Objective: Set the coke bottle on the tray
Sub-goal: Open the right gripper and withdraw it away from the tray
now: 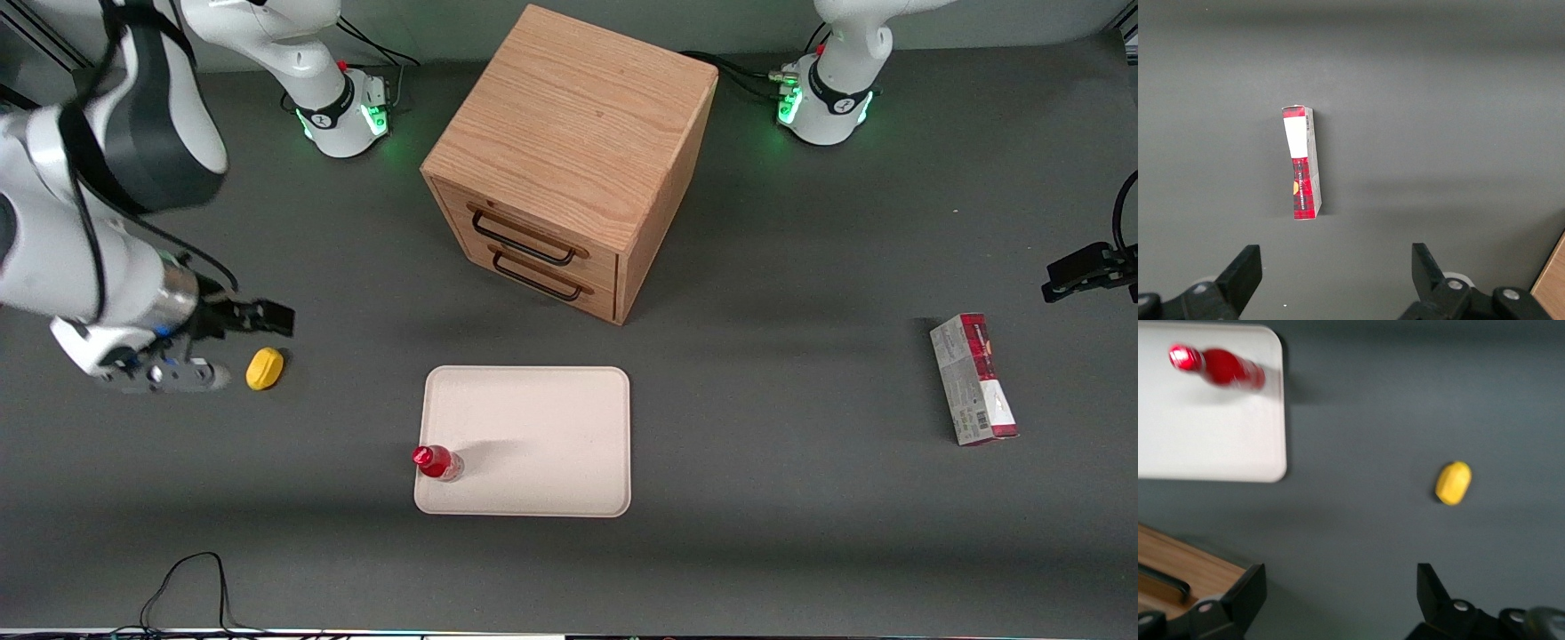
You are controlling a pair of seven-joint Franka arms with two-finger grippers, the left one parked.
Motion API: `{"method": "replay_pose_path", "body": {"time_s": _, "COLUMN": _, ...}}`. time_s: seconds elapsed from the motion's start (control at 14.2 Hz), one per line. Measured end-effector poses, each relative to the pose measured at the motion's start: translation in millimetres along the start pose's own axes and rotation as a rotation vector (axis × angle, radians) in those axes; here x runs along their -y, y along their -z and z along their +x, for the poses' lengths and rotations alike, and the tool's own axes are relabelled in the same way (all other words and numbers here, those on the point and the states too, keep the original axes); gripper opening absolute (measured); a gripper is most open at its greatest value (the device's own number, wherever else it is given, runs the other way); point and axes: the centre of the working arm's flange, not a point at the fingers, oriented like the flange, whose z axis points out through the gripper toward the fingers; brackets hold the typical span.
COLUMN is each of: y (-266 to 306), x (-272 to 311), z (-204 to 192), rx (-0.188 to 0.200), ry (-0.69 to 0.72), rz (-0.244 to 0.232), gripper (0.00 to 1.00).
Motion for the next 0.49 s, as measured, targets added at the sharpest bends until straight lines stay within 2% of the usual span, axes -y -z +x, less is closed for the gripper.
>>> {"method": "replay_pose_path", "body": {"time_s": 0.28, "y": 11, "x": -22, "z": -57, "rx": -0.067, "ry": 0.004, "rz": 0.010, "gripper": 1.00}}
{"method": "replay_pose_path", "body": {"time_s": 0.49, "y": 25, "x": -40, "z": -74, "rx": -0.075, "ry": 0.015, "rz": 0.016, "gripper": 1.00}}
